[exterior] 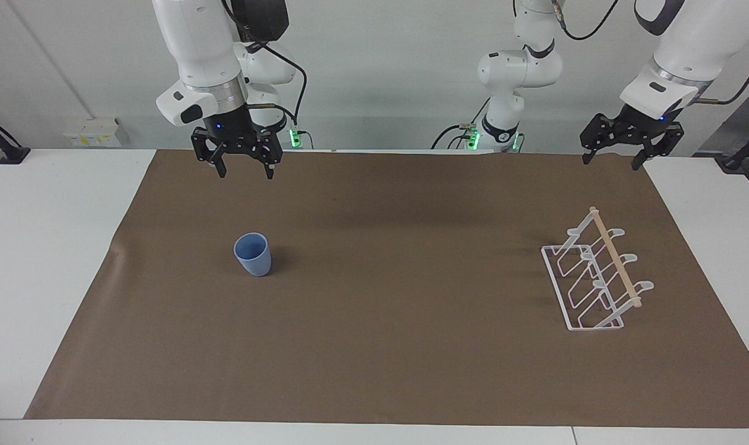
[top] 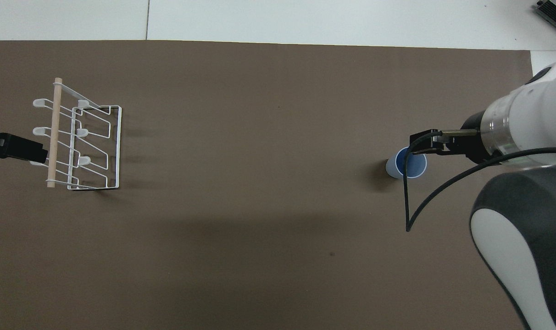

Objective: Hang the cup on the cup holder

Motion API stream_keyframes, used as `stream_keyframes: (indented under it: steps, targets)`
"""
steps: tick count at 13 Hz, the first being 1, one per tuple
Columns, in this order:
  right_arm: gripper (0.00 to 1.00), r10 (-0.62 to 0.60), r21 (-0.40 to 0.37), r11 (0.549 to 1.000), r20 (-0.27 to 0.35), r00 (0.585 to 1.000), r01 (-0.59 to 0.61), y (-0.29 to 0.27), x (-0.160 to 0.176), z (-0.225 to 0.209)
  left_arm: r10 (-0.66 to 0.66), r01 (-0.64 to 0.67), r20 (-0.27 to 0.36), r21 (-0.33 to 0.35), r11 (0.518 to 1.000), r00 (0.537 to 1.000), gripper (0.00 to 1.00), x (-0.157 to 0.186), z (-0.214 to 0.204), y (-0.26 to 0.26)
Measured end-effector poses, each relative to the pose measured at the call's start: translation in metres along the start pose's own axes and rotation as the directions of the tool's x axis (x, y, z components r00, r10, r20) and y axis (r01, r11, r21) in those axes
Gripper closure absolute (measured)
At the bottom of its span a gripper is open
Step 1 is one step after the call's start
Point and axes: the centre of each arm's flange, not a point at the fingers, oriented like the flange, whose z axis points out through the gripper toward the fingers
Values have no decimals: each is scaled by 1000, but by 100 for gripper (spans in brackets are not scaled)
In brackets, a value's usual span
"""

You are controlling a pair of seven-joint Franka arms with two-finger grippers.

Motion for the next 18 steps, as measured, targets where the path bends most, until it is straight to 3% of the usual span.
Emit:
stream_keyframes:
  steps: [14, 18]
  targets:
    - [0, 18, -6, 1000, 15, 1000, -18, 10, 1, 8, -5, 5, 1, 0, 1000, 1000, 0, -2, -1, -2]
    - [0, 17, 1, 1000, -16, 1000, -17, 8, 4, 25, -5, 5, 1, 0, 1000, 1000, 0, -2, -1, -2]
